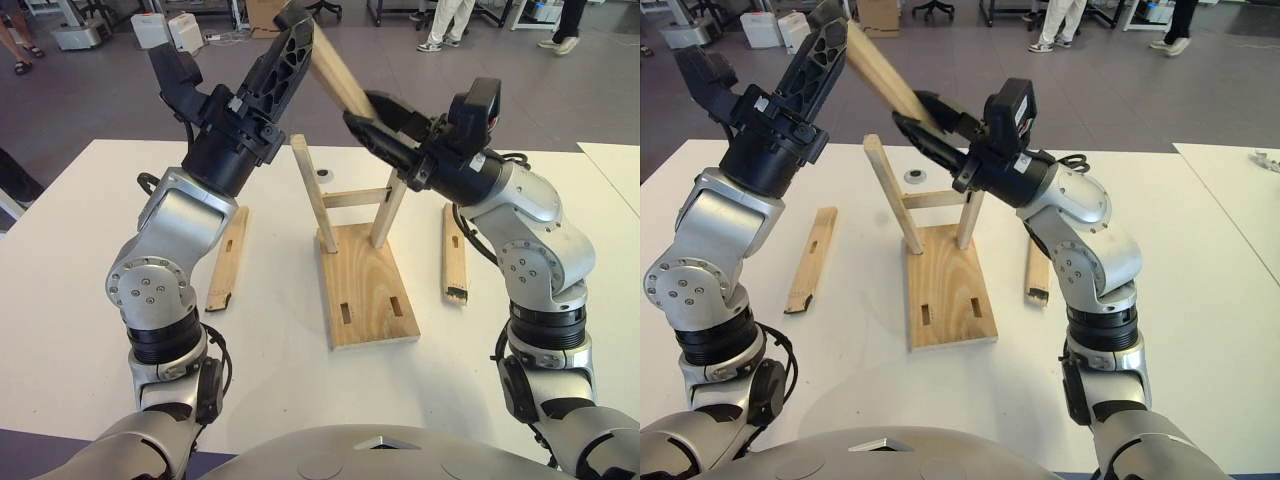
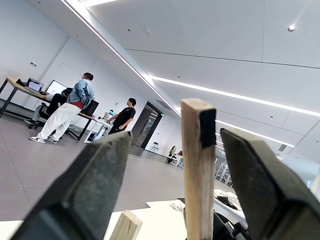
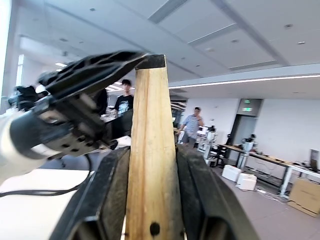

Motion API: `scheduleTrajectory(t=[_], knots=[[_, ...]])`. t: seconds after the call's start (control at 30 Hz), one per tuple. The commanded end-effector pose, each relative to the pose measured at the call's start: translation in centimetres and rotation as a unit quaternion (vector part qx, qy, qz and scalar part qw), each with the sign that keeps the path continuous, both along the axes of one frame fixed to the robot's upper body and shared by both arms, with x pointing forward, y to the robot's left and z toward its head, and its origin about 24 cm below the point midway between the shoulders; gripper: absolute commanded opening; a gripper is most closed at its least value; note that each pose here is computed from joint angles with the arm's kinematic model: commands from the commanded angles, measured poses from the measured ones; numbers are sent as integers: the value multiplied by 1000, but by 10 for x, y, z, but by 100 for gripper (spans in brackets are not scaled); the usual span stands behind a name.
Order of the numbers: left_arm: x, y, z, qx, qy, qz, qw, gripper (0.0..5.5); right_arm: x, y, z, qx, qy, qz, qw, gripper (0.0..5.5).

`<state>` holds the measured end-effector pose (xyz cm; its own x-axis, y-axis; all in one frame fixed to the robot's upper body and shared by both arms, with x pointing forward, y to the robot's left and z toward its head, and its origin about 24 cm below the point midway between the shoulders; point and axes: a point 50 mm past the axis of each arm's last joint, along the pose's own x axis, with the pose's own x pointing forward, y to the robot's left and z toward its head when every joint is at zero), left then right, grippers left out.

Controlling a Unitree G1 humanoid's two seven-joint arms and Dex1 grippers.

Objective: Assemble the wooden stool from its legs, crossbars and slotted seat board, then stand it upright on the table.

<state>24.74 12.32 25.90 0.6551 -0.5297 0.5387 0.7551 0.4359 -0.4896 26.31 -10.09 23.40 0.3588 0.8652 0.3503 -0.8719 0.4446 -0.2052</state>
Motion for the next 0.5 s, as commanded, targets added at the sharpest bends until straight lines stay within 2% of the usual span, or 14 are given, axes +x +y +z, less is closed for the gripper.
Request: scheduleTrajectory(t=[0.03, 0.43, 0.5], knots=[[0, -2, 6, -5, -3, -1, 1000, 271, -3, 2, -2, -16, -3, 7, 1000, 131], [2, -4, 1, -1, 10, 22, 1000, 71, -1, 1, -5, -27, -3, -8, 1000, 131], [2, -3, 1, -4, 11, 28, 1000, 62, -1, 1, -6, -31, -1, -10, 999, 131]])
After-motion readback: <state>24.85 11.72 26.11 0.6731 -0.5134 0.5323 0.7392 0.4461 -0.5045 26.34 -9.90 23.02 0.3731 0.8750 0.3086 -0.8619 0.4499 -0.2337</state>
